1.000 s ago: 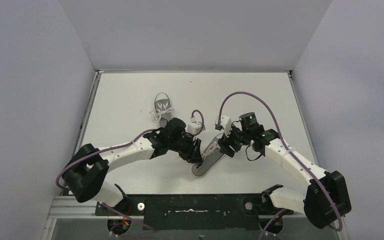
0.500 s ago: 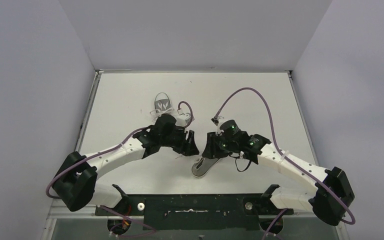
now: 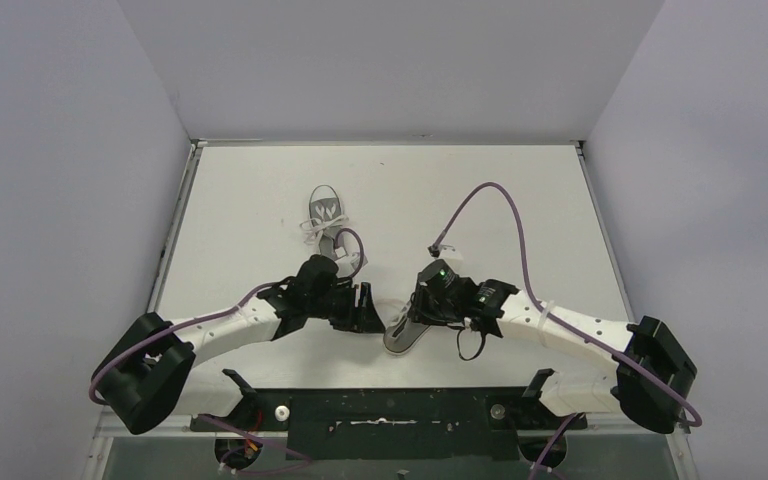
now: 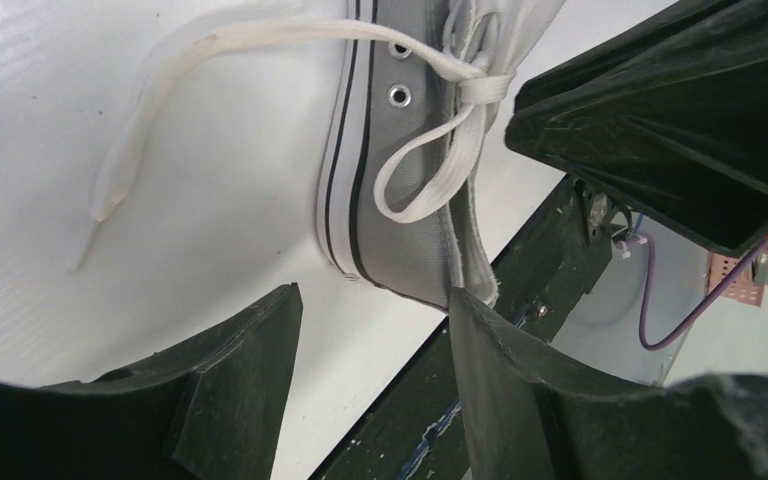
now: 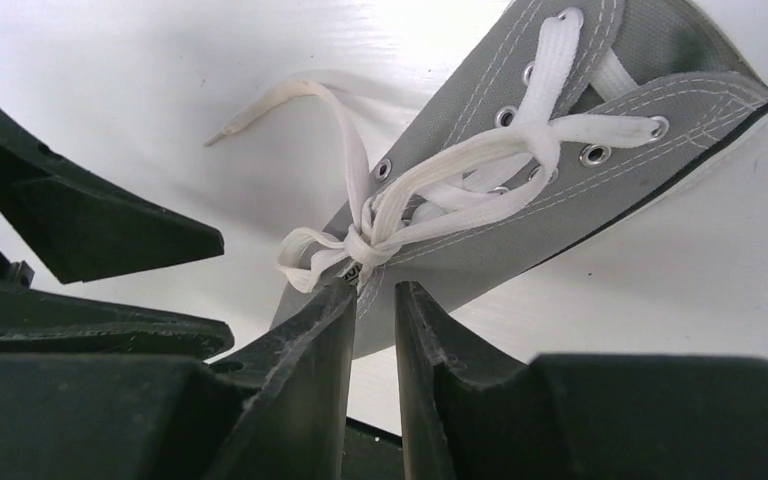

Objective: Tie the shoes
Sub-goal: Adjust the shoelace on the shoe.

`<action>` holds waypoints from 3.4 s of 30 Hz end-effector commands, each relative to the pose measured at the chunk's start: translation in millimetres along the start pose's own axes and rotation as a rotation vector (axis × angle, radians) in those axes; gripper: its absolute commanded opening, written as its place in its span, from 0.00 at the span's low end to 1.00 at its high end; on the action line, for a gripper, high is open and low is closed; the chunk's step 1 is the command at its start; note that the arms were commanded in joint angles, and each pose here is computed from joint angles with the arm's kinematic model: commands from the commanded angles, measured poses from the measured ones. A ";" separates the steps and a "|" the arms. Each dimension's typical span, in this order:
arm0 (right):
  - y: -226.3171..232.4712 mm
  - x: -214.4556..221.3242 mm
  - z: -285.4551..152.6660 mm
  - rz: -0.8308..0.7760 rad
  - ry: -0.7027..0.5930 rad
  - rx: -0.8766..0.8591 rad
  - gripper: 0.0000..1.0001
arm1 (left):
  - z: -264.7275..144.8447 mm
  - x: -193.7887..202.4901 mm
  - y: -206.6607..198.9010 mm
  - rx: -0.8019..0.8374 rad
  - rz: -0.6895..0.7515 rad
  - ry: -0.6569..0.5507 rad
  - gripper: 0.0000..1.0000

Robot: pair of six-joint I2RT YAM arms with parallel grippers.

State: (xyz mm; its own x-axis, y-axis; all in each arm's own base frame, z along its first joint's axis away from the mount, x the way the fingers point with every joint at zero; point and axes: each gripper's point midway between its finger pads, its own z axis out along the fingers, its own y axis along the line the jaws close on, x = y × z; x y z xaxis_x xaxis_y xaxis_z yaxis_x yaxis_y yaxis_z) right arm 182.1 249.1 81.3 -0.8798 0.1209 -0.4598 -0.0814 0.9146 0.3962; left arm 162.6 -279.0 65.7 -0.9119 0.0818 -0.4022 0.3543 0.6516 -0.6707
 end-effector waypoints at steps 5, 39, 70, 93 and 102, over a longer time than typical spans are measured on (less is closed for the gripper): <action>19.9 -22.5 2.7 0.014 -0.092 -0.021 0.23 | -7.4 -24.5 -31.6 0.101 0.049 -0.095 0.53; 12.4 16.9 -21.9 -0.035 0.164 0.027 0.00 | 3.4 -21.8 -31.5 0.135 0.033 -0.073 0.57; 6.0 66.6 -22.0 -0.015 0.313 -0.067 0.00 | 3.2 -41.3 -25.6 0.142 -0.003 -0.110 0.57; 22.1 -39.0 -49.4 -0.006 0.003 0.188 0.59 | 8.4 -53.0 -10.7 0.123 0.019 -0.150 0.57; 10.8 -70.0 -29.2 -0.087 -0.018 0.526 0.55 | -3.4 -42.8 -5.0 0.092 0.024 -0.162 0.57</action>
State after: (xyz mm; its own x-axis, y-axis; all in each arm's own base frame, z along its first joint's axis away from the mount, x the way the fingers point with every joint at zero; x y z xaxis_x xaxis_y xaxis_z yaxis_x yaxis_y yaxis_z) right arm 217.2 266.2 134.9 -0.8952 0.0718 -0.4399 0.0310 0.9946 0.0994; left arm 195.5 -286.2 75.0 -0.8932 -0.0119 -0.4495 0.3561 0.5917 -0.7232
